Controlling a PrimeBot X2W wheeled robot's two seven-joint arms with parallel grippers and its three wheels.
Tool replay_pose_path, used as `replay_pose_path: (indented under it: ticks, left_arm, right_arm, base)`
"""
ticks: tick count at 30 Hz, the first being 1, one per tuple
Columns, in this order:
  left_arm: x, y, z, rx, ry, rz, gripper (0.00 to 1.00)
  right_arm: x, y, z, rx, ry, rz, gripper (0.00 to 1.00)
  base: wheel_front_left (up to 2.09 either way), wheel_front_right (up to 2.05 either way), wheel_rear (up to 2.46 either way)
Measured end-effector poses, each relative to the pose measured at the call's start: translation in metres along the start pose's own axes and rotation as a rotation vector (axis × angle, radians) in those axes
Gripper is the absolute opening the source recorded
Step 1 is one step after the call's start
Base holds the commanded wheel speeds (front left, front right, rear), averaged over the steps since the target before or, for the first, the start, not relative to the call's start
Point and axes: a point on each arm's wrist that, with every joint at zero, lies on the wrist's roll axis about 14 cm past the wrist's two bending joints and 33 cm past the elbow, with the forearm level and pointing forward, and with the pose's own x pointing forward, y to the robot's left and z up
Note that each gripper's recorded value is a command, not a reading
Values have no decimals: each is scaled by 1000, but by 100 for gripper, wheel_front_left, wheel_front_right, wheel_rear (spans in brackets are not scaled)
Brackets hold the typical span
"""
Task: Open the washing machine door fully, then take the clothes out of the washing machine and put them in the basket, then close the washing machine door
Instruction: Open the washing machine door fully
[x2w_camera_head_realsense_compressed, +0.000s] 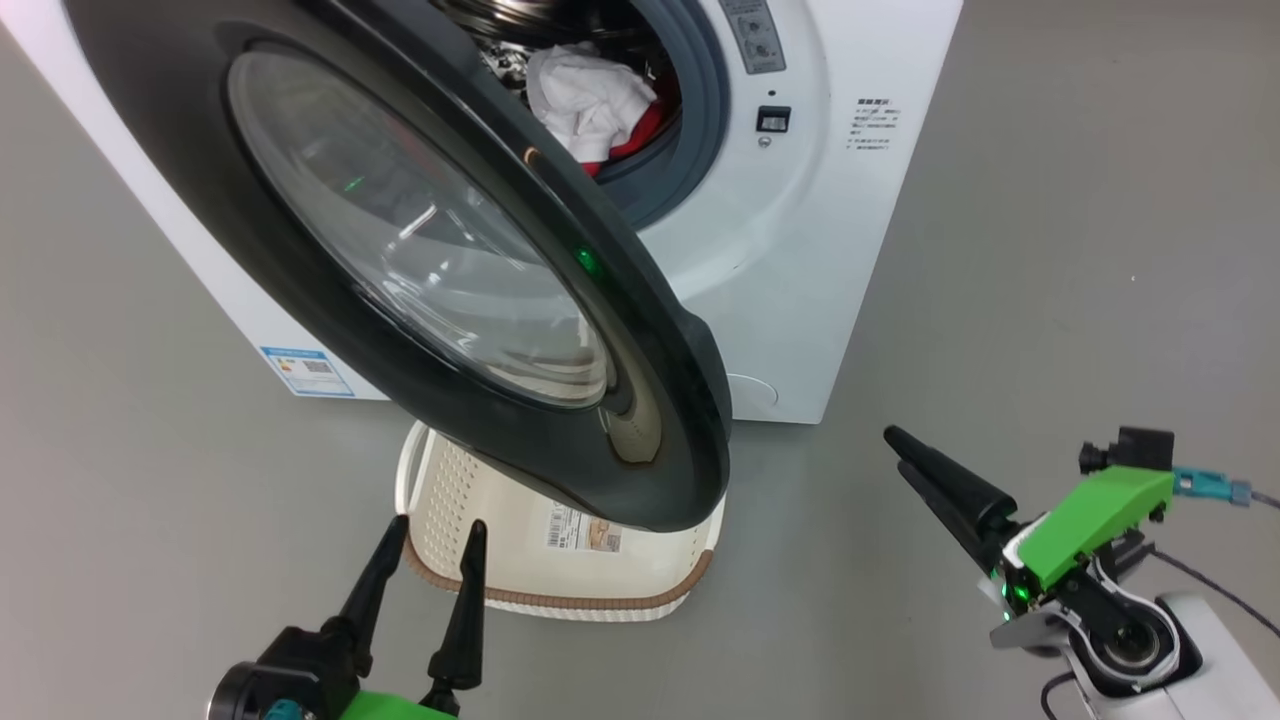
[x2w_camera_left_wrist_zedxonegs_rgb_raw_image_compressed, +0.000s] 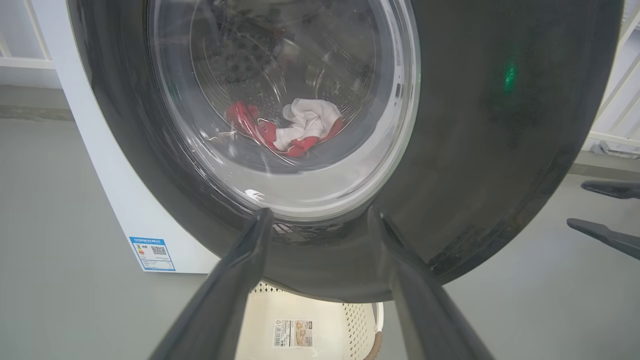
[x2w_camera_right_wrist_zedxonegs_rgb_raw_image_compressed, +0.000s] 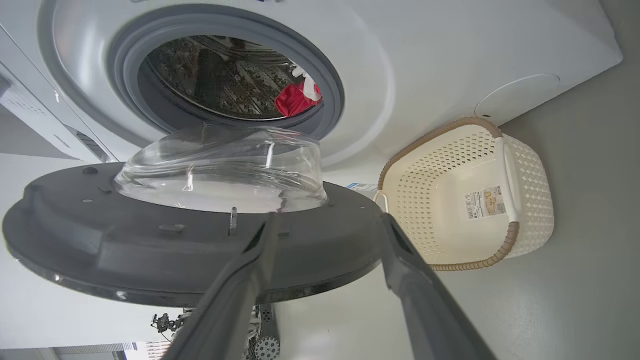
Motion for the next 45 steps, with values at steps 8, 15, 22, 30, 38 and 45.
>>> replay_pose_path:
  ticks: [8, 15, 22, 30, 38, 45]
  left_arm:
    - [3, -3, -3, -2, 7, -11, 100]
    - [5, -6, -2, -4, 5, -20, 100]
    - [4, -7, -2, -5, 4, -27, 100]
    - [-2, -6, -5, -6, 16, -22, 100]
    - [-3, -6, -4, -6, 13, -22, 100]
    - [-2, -5, -7, -7, 22, -21, 100]
  right_arm:
    - [-22, -31, 3, 8, -66, -82, 100]
    - [-37, -46, 11, -60, -140, -137, 100]
    - [-48, -56, 13, -247, -198, -190, 100]
    - [-57, -60, 18, -427, -278, -204, 100]
    - [-63, -70, 10, -632, -244, -222, 100]
    - [-64, -51, 38, -795, -335, -206, 100]
  base:
    - [0, 0, 0]
    - [0, 0, 0]
    - [0, 0, 0]
    - [0, 0, 0]
    - [0, 0, 0]
    - [0, 0, 0]
